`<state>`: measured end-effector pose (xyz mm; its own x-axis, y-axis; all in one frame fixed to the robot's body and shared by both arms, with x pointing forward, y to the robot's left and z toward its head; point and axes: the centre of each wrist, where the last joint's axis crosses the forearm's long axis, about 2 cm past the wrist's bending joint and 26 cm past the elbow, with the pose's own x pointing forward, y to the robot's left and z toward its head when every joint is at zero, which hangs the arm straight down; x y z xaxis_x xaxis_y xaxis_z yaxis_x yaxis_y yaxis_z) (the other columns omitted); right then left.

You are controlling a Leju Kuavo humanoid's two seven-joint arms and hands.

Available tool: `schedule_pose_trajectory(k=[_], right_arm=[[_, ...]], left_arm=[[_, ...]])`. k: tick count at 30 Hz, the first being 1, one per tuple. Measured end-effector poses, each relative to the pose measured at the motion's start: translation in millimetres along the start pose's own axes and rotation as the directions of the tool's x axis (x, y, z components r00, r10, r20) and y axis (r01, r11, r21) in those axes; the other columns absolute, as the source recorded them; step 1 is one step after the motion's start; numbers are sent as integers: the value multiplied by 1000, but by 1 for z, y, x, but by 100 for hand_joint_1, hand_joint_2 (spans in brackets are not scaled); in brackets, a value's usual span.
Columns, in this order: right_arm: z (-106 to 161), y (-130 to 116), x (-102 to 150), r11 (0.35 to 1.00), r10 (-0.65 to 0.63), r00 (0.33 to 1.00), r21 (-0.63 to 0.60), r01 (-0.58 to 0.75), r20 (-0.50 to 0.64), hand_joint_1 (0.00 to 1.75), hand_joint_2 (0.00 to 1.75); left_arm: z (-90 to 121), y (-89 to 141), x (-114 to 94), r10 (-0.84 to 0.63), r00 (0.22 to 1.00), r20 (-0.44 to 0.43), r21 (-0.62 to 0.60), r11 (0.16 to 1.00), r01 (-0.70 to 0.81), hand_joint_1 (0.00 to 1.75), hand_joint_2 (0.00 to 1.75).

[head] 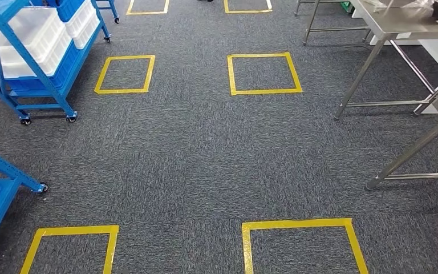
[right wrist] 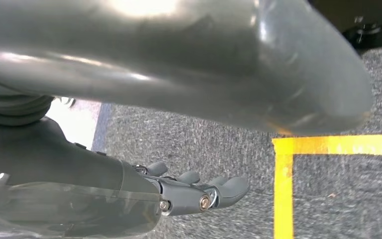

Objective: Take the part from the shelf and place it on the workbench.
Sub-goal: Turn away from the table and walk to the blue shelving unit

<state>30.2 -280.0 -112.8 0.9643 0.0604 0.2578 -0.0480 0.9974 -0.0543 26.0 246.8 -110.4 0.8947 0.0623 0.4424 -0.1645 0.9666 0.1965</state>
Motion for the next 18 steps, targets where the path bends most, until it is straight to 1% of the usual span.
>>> schedule_pose_trajectory(k=[4, 8, 14, 18], right_arm=[[-1, 0, 3, 1000, 0, 1000, 0, 0, 6, 0, 0], [0, 1, 0, 1000, 0, 1000, 2, 0, 0, 0, 0], [0, 1, -2, 1000, -2, 1000, -2, 2, -15, 0, 0], [-1, 0, 3, 1000, -4, 1000, -8, 4, -21, 0, 0]], left_arm=[[0, 0, -1, 1, 1000, -3, -3, 1000, -1, 0, 0], [0, 0, 0, 3, 1000, 0, -9, 1000, -3, 0, 0], [0, 0, 0, 17, 1000, 19, -53, 998, -16, 0, 0], [-1, 2, 0, 22, 999, 31, -71, 997, -20, 0, 0]])
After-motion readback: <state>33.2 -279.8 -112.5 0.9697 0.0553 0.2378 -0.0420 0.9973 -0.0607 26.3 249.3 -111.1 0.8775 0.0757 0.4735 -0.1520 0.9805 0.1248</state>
